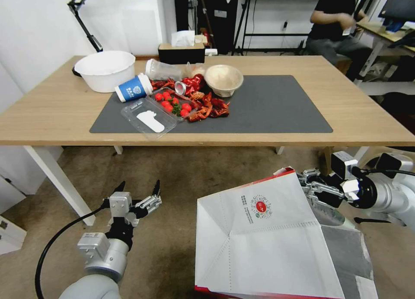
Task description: Pick up the food delivery bag from the floor and place it on the table.
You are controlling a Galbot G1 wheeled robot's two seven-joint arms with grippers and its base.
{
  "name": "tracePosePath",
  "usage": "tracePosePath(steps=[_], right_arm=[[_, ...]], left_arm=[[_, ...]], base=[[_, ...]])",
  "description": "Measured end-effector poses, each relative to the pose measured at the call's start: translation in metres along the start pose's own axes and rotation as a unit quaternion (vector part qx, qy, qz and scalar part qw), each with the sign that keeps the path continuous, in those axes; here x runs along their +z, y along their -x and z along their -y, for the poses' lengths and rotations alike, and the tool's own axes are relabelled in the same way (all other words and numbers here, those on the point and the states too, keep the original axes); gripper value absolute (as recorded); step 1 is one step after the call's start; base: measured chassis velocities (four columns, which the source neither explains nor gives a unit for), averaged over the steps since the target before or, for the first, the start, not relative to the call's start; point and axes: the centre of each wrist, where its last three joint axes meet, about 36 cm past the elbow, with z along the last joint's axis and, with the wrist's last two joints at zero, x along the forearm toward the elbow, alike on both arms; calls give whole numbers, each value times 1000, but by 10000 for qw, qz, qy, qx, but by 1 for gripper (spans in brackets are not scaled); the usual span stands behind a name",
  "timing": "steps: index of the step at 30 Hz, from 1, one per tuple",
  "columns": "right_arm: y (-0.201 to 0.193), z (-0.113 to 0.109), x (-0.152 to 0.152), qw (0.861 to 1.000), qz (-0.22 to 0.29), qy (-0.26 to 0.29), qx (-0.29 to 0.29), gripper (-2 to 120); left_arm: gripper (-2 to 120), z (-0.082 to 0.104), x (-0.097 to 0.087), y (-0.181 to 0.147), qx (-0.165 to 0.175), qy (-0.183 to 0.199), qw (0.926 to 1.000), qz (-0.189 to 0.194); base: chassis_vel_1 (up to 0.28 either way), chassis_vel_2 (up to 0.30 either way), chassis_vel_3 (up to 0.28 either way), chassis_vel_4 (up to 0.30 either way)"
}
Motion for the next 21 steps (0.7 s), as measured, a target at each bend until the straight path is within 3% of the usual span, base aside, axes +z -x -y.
tracePosePath(steps=[21], right_arm=[[-2, 2, -1, 10000, 1, 4, 62, 0]], left_arm=[[100, 0, 2, 2, 24, 8, 10000, -17]], base=[[0, 0, 0, 0]])
